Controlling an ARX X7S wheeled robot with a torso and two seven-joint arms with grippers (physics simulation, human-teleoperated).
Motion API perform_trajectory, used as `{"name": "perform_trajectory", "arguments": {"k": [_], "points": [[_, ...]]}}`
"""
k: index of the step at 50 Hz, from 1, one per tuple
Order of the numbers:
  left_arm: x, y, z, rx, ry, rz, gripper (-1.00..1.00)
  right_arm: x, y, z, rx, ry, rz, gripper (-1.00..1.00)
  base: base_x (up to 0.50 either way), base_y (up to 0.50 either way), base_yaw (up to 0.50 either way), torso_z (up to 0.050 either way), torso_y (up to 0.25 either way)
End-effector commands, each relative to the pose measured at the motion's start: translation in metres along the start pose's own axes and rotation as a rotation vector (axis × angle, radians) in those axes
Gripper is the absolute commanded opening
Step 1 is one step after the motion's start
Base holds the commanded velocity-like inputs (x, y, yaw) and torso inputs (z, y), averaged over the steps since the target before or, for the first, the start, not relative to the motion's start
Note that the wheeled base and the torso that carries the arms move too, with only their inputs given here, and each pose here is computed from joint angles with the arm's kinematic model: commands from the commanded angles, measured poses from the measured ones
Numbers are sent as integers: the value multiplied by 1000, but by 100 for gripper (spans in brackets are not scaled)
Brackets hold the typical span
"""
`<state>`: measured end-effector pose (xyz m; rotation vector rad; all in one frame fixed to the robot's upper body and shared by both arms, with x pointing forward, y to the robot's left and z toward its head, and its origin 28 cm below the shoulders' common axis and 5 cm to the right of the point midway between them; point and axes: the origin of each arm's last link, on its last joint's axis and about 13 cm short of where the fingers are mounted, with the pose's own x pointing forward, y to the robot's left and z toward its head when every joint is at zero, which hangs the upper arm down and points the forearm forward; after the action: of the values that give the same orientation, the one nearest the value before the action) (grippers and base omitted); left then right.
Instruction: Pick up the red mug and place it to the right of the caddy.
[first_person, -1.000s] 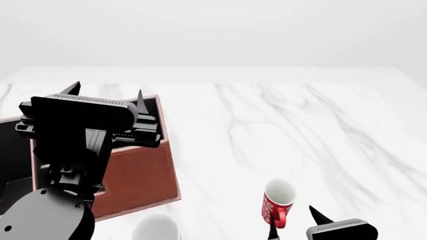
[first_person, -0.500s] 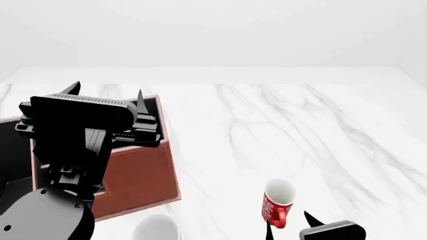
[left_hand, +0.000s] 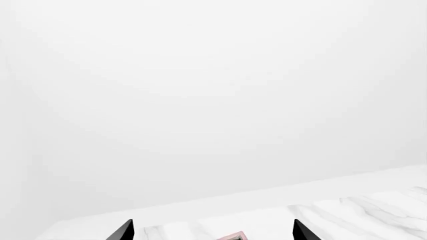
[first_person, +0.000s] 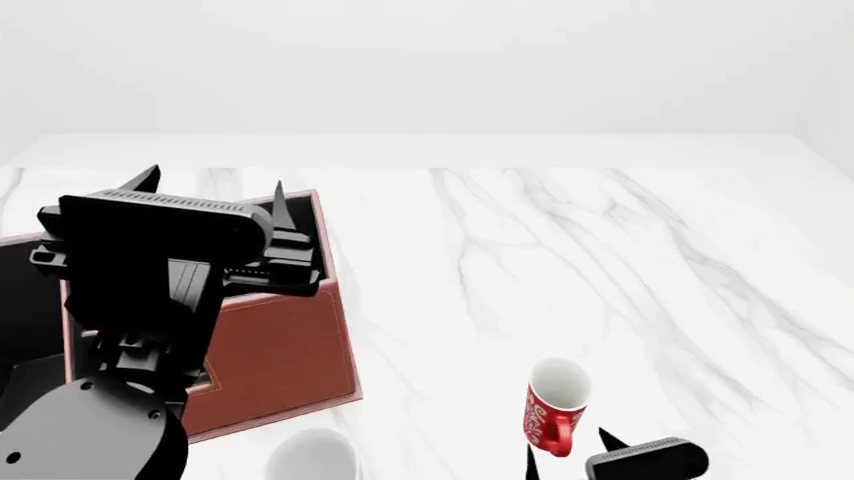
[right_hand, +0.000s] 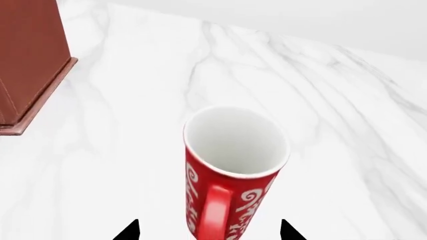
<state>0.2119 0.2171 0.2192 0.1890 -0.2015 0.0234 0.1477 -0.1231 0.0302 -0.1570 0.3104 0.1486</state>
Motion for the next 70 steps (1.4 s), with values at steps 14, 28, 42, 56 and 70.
{"name": "perform_trajectory", "arguments": {"k": [14,28,42,56,70], "points": [[-1,3,1,-24,-12,10,100,8,-2,-2,15,12,-21,-100,0,0,0,0,0],[-2,3,1,-24,-12,10,100,7,-2,-1,15,11,-20,-100,0,0,0,0,0],[-2,3,0,-25,-11,11,100,8,-4,6,3,-26,-33,-100,0,0,0,0,0],[-1,3,-1,-26,-7,13,100,30,-13,52,-55,-226,60,-100,0,0,0,0,0],[1,2,-1,-25,-6,11,100,76,-11,104,73,-166,366,-100,0,0,0,0,1]]}}
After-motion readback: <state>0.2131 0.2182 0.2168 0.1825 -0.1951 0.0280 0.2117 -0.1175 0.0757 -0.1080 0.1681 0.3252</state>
